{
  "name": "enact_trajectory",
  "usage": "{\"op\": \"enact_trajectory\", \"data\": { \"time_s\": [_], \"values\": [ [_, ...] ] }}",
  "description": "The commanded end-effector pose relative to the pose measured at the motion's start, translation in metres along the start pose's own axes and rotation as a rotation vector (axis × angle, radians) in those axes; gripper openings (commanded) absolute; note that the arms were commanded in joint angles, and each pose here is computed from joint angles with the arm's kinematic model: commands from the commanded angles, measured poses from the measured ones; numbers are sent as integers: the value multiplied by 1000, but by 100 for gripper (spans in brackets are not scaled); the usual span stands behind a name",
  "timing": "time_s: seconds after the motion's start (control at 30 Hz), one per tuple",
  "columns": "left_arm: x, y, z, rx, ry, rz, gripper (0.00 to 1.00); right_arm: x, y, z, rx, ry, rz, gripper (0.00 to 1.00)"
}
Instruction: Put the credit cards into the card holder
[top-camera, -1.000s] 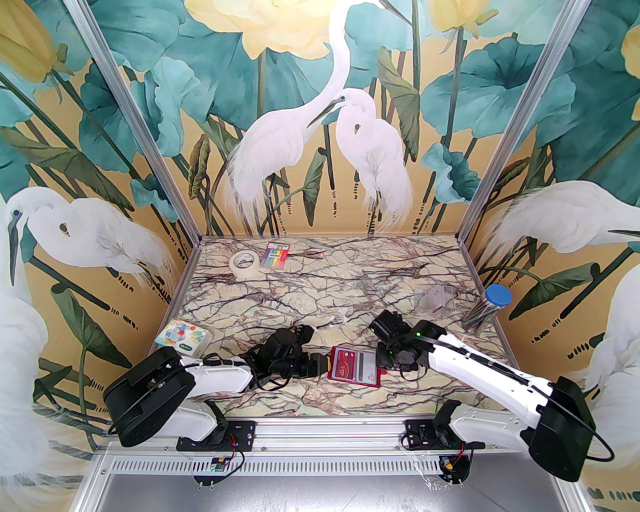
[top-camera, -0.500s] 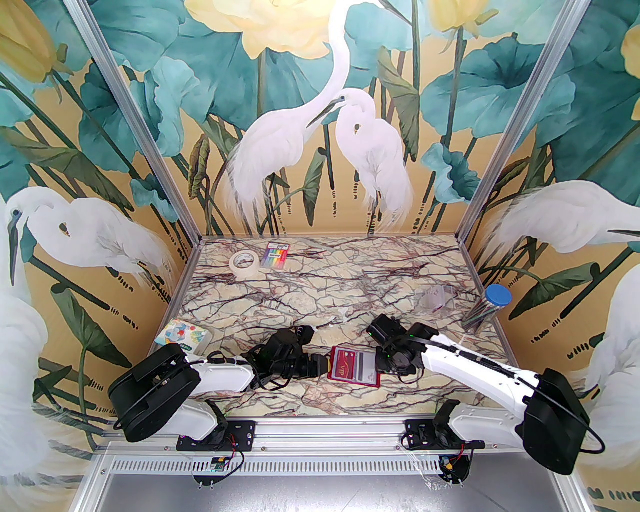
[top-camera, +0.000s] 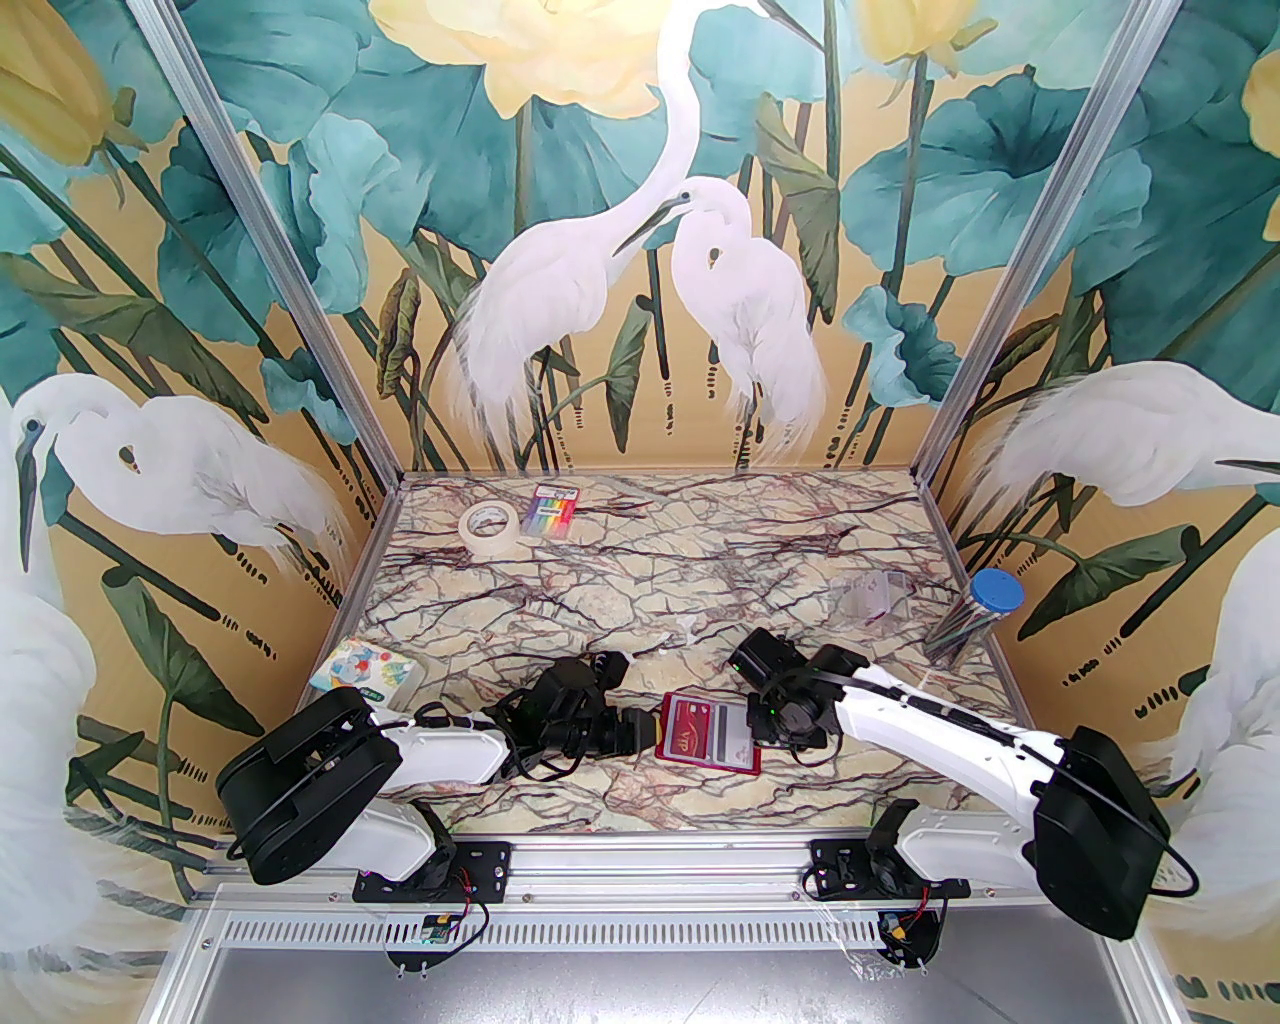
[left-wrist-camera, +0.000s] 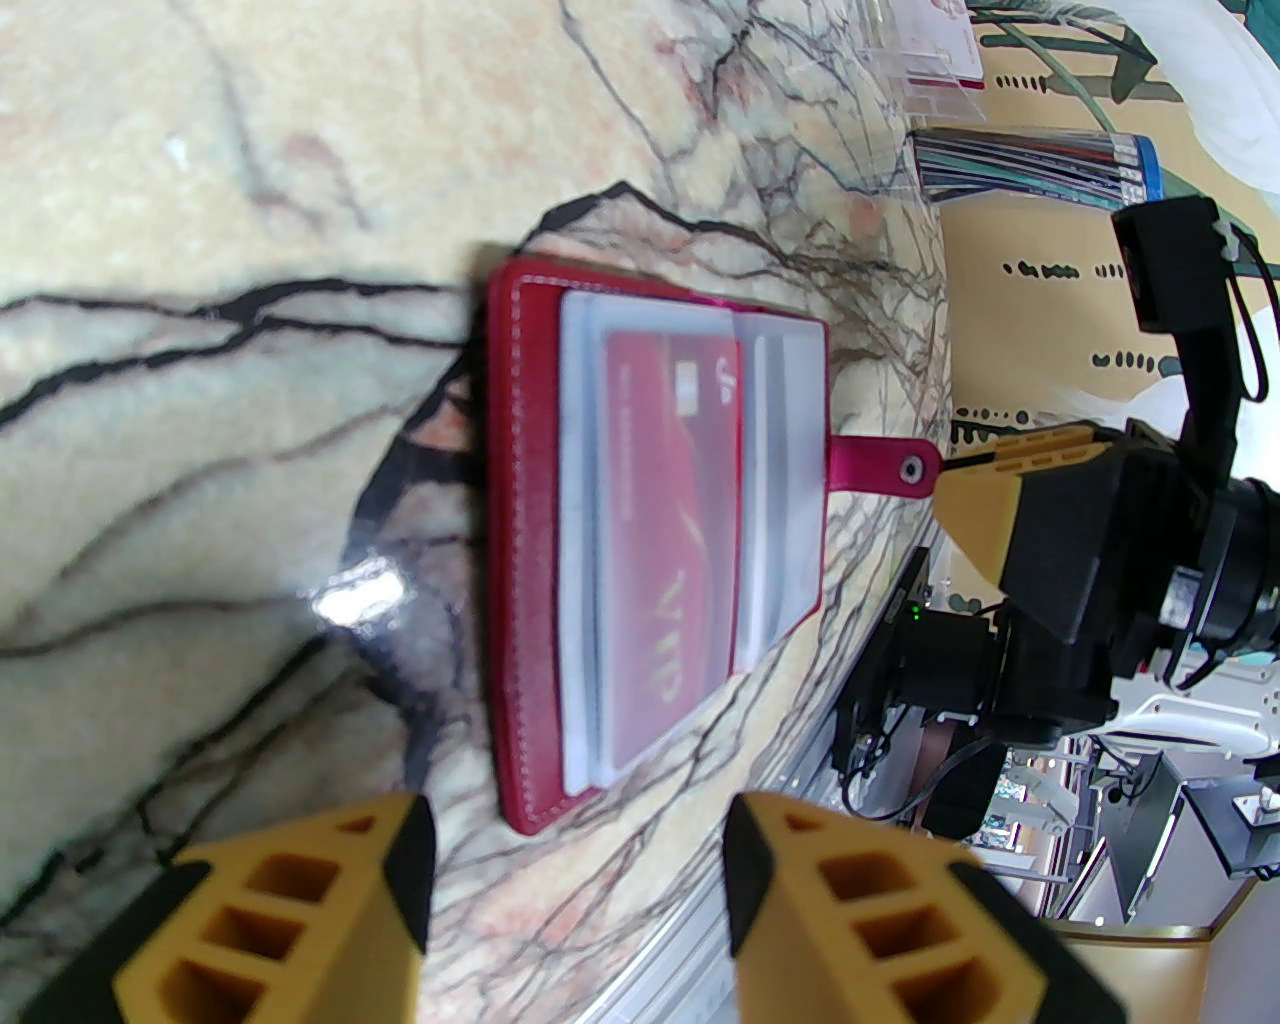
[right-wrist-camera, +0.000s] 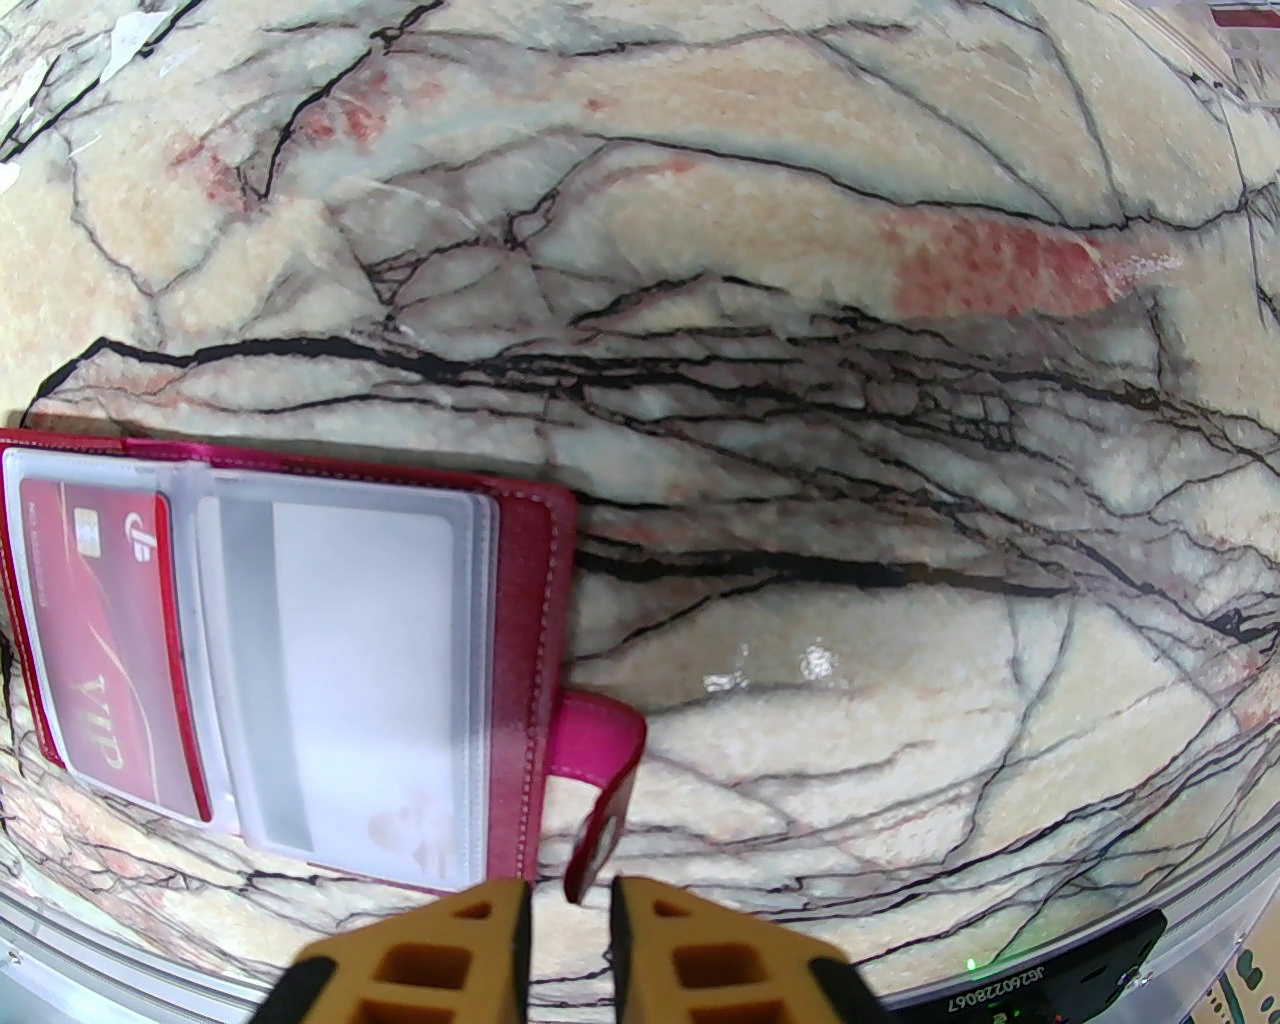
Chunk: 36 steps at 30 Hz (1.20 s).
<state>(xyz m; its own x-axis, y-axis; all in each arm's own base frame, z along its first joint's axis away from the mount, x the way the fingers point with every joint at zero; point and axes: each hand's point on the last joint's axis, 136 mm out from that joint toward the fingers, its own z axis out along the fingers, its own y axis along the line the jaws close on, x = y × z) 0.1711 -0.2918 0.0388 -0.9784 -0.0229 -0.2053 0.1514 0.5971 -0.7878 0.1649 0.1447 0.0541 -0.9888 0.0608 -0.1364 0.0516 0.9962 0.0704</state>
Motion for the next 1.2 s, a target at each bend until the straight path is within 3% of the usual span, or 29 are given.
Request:
{"op": "enact_trajectory", "data": {
  "time_s": [0.0,0.4,0.67,1.17],
  "values": [
    [-1,0,2,-2,-8,1,52,0,5,2,-8,7,0,16],
    [-1,0,3,0,-7,0,52,0,4,2,9,8,-8,10],
    [0,0,1,0,-12,3,52,-6,8,3,7,-7,-29,0],
    [-4,9,-18,-75,-81,1,56,-19,94,2,-165,2,-193,0]
  ]
}}
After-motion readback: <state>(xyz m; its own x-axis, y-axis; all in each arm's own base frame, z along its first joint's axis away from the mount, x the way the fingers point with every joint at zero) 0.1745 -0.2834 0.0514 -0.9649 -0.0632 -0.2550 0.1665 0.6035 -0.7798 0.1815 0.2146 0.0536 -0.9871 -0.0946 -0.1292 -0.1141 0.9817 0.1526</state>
